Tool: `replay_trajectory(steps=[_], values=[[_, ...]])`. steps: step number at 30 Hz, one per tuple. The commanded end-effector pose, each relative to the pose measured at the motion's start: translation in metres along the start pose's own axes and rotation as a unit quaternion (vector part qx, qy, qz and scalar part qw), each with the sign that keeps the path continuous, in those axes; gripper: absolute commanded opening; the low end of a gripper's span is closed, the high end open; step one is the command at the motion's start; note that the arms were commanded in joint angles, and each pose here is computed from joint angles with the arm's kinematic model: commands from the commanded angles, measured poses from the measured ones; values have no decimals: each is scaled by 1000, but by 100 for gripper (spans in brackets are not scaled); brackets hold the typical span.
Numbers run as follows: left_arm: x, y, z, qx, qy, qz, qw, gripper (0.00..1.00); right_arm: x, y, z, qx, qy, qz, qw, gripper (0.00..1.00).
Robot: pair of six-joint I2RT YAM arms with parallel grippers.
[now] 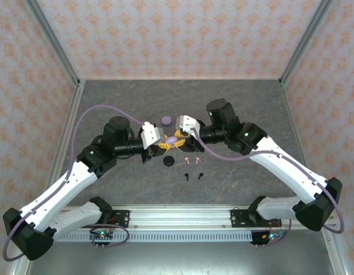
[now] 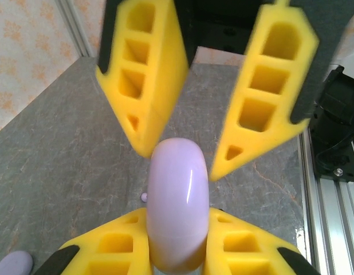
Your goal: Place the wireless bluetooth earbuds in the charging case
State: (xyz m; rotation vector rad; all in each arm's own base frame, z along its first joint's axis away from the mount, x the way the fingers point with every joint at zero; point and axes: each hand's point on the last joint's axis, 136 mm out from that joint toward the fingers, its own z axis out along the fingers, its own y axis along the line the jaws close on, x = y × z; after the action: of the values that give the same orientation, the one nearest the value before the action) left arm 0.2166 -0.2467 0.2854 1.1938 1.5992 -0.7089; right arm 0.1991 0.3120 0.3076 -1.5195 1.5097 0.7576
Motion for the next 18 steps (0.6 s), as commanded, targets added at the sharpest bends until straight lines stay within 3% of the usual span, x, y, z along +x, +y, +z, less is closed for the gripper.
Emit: replay_trajectory(steps=[1,10,18], values=[[-3,0,2,1,-7,1,1000,9,-14,-2,-9,22,-24,-16,999,44],[-4,-2,3,5,-8,0,1000,8,-13,-13,-2,35,-21,-8,999,56],[-4,-3,4,7,-5,0,1000,6,-17,-27,-4,70,-19,-5,997,58]])
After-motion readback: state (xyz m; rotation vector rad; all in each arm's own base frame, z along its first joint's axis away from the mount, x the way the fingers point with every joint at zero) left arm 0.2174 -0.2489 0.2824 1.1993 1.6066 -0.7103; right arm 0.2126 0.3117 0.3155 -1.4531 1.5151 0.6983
